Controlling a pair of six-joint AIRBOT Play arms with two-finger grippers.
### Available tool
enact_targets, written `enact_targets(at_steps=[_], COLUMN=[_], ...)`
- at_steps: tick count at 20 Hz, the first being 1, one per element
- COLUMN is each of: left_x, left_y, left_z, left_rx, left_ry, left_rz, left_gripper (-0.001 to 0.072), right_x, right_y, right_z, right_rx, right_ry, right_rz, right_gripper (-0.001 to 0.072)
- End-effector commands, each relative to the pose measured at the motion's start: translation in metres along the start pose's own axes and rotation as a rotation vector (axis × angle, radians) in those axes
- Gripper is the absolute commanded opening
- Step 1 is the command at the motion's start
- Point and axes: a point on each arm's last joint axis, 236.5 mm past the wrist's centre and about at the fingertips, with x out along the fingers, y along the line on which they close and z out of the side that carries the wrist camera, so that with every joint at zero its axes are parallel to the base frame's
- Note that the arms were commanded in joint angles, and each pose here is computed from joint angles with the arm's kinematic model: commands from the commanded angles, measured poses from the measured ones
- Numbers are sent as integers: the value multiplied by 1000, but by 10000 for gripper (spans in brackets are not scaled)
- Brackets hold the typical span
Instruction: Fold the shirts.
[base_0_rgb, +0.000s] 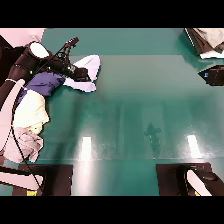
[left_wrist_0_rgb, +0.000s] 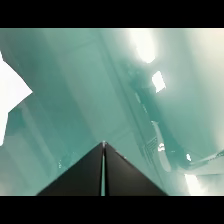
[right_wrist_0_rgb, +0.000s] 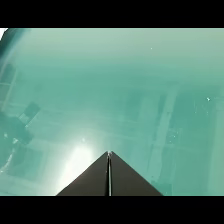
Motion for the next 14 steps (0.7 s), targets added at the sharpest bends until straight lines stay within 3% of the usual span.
enact_targets(at_steps=[1, 14], left_x=[1, 1], left_y=[0, -5], left_z=[0, 4], left_rx=[-1, -14], left_ry=[1, -15], left_rz=[0, -25], left_gripper=[25, 25], right_x=[0, 8], right_y=[0, -3], right_z=[0, -11], right_rx=[1, 15], right_ry=[-4, 24], right_rz=[-1, 2], right_gripper=[19, 19])
